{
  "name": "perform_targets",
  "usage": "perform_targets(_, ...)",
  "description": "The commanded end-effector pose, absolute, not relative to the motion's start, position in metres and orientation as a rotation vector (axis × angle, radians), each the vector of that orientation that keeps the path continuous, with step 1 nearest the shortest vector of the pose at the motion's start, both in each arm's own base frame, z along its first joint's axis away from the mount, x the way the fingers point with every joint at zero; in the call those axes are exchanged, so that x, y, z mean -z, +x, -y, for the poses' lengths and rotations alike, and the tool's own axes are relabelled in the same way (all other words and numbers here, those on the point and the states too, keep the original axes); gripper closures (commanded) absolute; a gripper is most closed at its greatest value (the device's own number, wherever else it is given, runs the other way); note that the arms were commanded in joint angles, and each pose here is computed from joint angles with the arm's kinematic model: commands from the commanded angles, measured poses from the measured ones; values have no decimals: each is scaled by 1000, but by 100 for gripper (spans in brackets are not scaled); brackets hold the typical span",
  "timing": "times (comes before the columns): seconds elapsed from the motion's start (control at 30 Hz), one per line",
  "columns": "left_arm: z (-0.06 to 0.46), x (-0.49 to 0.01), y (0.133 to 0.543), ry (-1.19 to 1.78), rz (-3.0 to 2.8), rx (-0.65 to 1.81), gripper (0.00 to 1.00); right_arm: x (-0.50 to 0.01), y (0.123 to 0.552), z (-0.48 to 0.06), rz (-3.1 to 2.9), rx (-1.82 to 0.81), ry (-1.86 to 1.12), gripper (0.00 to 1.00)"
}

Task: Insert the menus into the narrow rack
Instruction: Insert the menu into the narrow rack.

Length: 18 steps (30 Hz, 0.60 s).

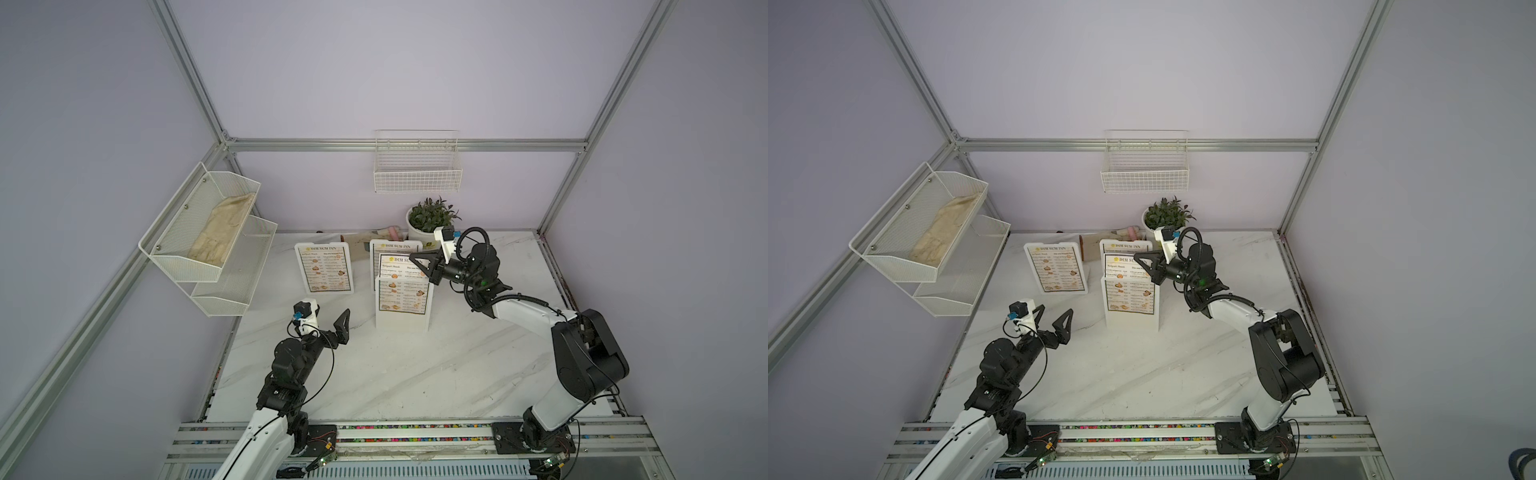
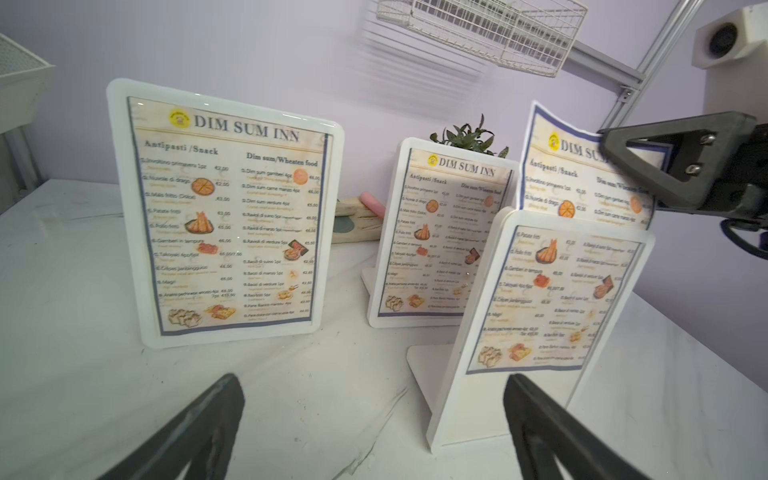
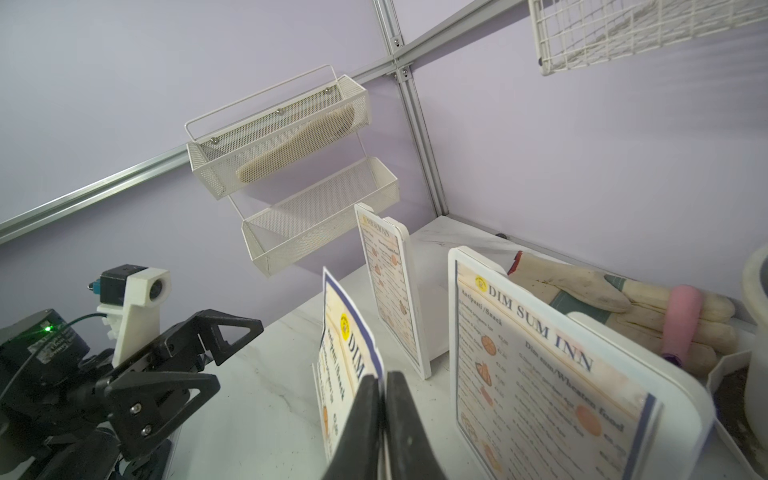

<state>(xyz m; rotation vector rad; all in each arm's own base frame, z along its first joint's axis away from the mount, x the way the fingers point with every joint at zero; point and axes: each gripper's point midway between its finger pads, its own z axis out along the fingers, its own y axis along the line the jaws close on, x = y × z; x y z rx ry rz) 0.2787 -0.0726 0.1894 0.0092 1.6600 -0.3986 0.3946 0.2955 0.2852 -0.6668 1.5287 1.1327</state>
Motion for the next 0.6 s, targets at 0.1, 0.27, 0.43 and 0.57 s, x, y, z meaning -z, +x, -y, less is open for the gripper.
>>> perform_targets(0.1,65,-187,283,-39,-1626,377,1,-306,377,-299,-1455,-1129,-761,85)
perform_targets(0.27,74,-182,287,-5,-1660,405,1,-305,367,-298,-1441,-1140,-795,100)
perform_targets(0.43,76,-183,284,9,-1648,421,1,-298,357,-297,-1419,-1152,-826,100)
perform_targets(0.57,79,-184,279,23,-1630,444,0,-290,354,-298,-1428,-1168,-834,100)
